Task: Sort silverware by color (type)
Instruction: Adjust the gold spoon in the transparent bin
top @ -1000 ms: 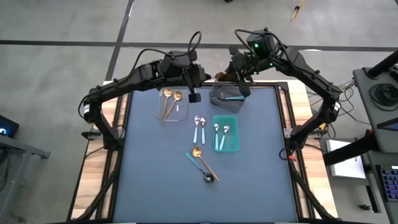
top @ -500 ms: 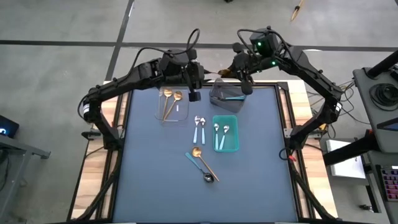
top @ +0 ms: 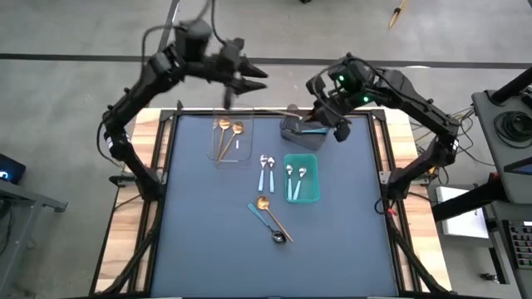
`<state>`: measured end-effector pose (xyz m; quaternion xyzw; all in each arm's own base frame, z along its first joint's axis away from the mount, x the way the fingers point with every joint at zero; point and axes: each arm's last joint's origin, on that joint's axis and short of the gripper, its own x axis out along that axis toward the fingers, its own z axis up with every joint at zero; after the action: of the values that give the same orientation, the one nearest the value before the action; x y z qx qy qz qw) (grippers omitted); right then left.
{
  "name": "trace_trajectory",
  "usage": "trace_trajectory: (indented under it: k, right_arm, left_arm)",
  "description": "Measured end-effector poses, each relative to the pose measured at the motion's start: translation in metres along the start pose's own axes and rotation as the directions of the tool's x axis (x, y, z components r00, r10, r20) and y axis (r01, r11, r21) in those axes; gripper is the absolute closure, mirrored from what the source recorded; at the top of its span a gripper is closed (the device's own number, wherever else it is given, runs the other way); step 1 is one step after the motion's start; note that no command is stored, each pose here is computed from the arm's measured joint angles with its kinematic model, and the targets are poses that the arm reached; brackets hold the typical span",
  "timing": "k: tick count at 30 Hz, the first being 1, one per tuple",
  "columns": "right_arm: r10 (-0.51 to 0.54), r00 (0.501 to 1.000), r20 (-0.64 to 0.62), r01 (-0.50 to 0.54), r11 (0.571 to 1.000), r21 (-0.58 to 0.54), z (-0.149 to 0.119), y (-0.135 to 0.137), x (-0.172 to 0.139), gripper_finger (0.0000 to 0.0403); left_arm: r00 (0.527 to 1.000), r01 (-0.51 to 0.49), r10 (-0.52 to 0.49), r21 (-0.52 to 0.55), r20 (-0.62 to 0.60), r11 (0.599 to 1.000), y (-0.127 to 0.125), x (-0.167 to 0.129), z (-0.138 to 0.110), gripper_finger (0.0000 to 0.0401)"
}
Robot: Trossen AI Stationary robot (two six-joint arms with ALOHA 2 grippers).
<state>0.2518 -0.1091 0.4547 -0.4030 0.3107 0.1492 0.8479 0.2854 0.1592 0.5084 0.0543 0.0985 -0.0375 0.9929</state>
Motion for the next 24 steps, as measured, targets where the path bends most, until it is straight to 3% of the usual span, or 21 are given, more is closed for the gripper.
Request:
trace_trajectory:
  k: [2, 5, 11, 15, 18, 24]
  right_arm:
    - [-0.01, 0.999, 0.042, 0.013, 0.998, -0.068, 0.013, 0.005, -0.003, 0.0391]
    - [-0.025, 0.996, 0.089, 0.042, 0.981, -0.189, 0.034, 0.011, -0.004, 0.0391]
    - [-0.03, 1.0, -0.006, 0.026, 0.936, -0.35, 0.05, 0.022, 0.006, 0.0391]
    - [0.001, 0.995, -0.1, -0.044, 0.902, -0.429, 0.05, 0.027, 0.017, 0.039]
    - [0.005, 0.982, -0.188, -0.1, 0.863, -0.495, 0.049, 0.03, 0.023, 0.039]
    - [0.008, 0.976, -0.216, -0.126, 0.834, -0.538, 0.049, 0.031, 0.024, 0.039]
  left_arm:
    - [0.991, 0.129, -0.126, -0.131, 0.037, 0.983, 0.012, -0.006, -0.004, 0.0276]
    - [0.972, 0.236, -0.233, -0.269, 0.042, 0.934, 0.022, 0.0, -0.016, 0.0276]
    - [0.899, 0.428, -0.436, -0.319, 0.053, 0.845, 0.014, 0.038, -0.03, 0.0269]
    - [0.865, 0.484, -0.499, -0.343, 0.049, 0.805, 0.012, 0.059, -0.038, 0.0244]
    - [0.865, 0.475, -0.501, -0.351, 0.021, 0.807, 0.015, 0.064, -0.045, 0.022]
    - [0.911, 0.29, -0.343, -0.235, -0.228, 0.928, 0.004, 0.072, -0.065, 0.0195]
